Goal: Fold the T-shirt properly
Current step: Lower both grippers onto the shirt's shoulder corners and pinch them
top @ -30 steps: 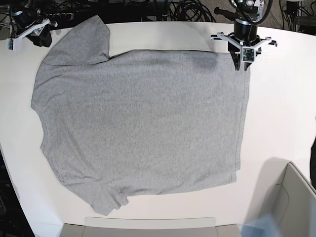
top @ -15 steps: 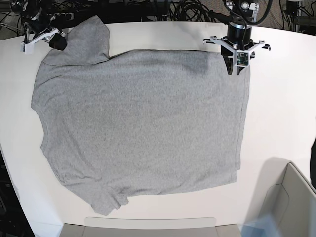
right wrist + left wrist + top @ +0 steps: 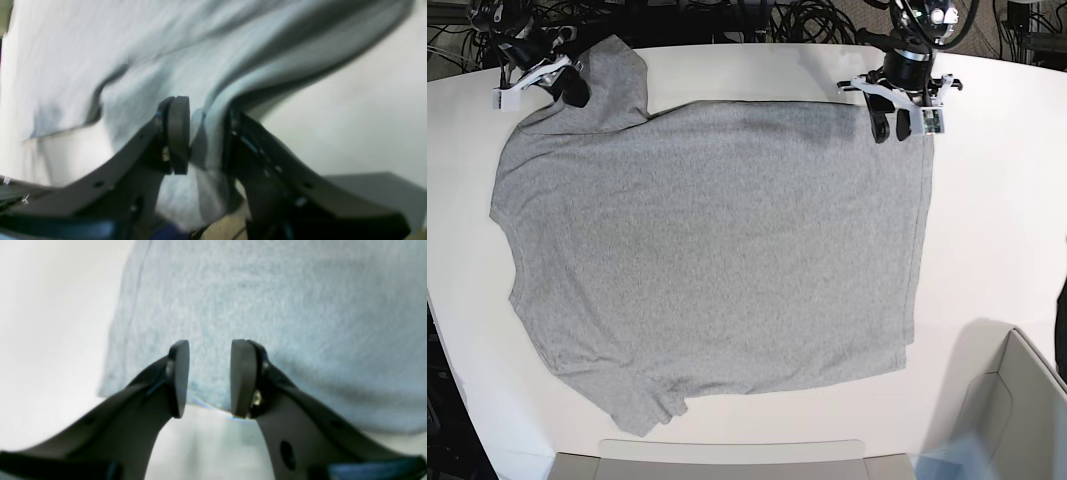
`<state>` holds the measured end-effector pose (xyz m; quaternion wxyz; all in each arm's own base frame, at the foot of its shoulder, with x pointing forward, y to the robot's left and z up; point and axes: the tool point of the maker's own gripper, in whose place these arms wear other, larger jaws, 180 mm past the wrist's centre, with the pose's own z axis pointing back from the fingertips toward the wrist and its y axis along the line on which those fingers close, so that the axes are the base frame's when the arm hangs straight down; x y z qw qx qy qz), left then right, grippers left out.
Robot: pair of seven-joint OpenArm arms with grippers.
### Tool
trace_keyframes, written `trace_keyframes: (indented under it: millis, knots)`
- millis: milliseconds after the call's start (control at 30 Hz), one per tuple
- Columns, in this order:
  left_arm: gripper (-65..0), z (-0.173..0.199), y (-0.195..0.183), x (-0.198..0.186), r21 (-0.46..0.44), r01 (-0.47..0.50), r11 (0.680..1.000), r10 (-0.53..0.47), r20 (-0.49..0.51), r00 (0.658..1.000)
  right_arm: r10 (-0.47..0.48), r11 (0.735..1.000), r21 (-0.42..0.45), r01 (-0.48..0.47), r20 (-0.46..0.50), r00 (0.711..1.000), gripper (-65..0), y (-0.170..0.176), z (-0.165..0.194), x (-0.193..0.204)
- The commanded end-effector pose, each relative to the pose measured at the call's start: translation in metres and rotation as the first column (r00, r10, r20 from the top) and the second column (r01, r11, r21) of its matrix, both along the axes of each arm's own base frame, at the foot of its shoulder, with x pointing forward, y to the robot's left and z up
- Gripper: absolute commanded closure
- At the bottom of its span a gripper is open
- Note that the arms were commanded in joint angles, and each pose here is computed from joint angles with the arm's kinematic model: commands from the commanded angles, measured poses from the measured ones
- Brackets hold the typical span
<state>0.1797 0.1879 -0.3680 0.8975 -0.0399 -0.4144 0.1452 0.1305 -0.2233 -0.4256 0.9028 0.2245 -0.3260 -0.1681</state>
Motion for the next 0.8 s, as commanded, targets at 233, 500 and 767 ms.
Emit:
trace_keyframes:
  millis: [233, 500, 767]
  knots:
    - [-22.3, 0.005, 0.067, 0.026, -0.245, -0.172, 0.954, 0.151, -0.102, 0.983, 0.042, 0.998, -0.048, -0.05, -0.156, 0.987, -16.1, -0.004, -0.021, -0.033]
    - [-22.3, -0.034, 0.066, 0.015, -0.291, -0.153, 0.944, 0.088, -0.226, 0.97, 0.049, 0.997, -0.051, -0.057, -0.153, 0.987, -16.1, -0.004, -0.02, -0.031]
    - [-22.1, -0.064, 0.078, -0.004, -0.285, -0.212, 0.935, 0.115, -0.321, 0.94, 0.048, 0.997, -0.053, -0.057, -0.153, 0.987, -16.1, -0.005, -0.019, -0.031]
